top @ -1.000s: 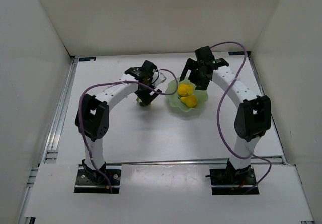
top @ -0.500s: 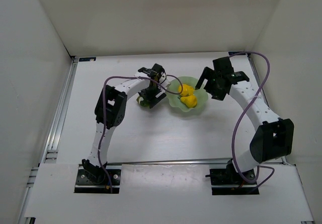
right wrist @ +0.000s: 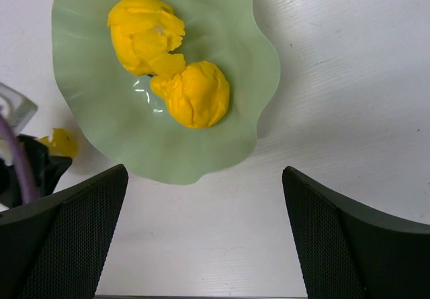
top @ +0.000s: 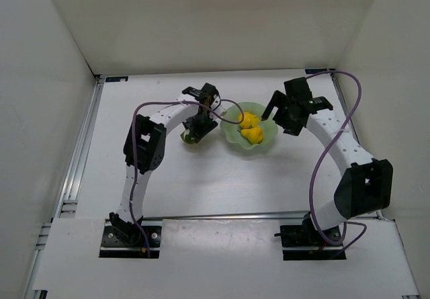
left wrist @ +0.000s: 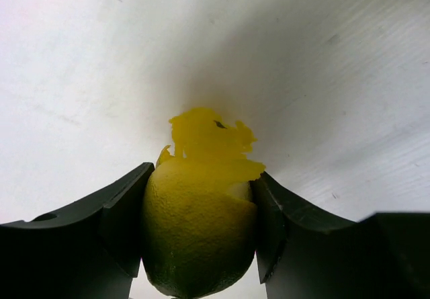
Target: Place and organize the fake fruits in the fruit bowl
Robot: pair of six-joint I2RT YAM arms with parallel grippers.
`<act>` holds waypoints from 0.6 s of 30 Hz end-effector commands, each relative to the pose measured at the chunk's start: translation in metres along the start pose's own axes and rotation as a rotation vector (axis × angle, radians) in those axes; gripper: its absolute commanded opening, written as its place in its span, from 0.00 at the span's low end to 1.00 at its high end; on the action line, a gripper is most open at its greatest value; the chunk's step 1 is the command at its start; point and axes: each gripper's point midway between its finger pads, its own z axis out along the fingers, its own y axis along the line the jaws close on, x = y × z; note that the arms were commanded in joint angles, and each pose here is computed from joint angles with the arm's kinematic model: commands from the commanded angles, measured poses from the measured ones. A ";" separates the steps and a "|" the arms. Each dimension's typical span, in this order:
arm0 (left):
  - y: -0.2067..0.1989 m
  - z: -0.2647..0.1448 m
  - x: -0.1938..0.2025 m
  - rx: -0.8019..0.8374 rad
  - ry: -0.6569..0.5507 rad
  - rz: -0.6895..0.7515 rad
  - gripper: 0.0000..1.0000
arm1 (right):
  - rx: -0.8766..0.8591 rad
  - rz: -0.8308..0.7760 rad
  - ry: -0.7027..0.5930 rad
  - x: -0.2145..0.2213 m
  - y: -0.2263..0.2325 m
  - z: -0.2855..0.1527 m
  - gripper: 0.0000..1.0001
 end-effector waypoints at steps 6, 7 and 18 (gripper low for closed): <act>-0.021 -0.151 -0.101 -0.124 -0.488 0.096 0.41 | 0.048 0.039 -0.083 -0.004 -0.027 -0.016 1.00; -0.035 -0.155 -0.110 -0.128 -0.515 0.132 0.43 | 0.050 0.039 -0.081 -0.002 -0.030 -0.017 1.00; -0.084 -0.134 -0.183 -0.118 -0.612 0.215 0.81 | 0.196 0.132 -0.278 -0.012 -0.097 -0.062 1.00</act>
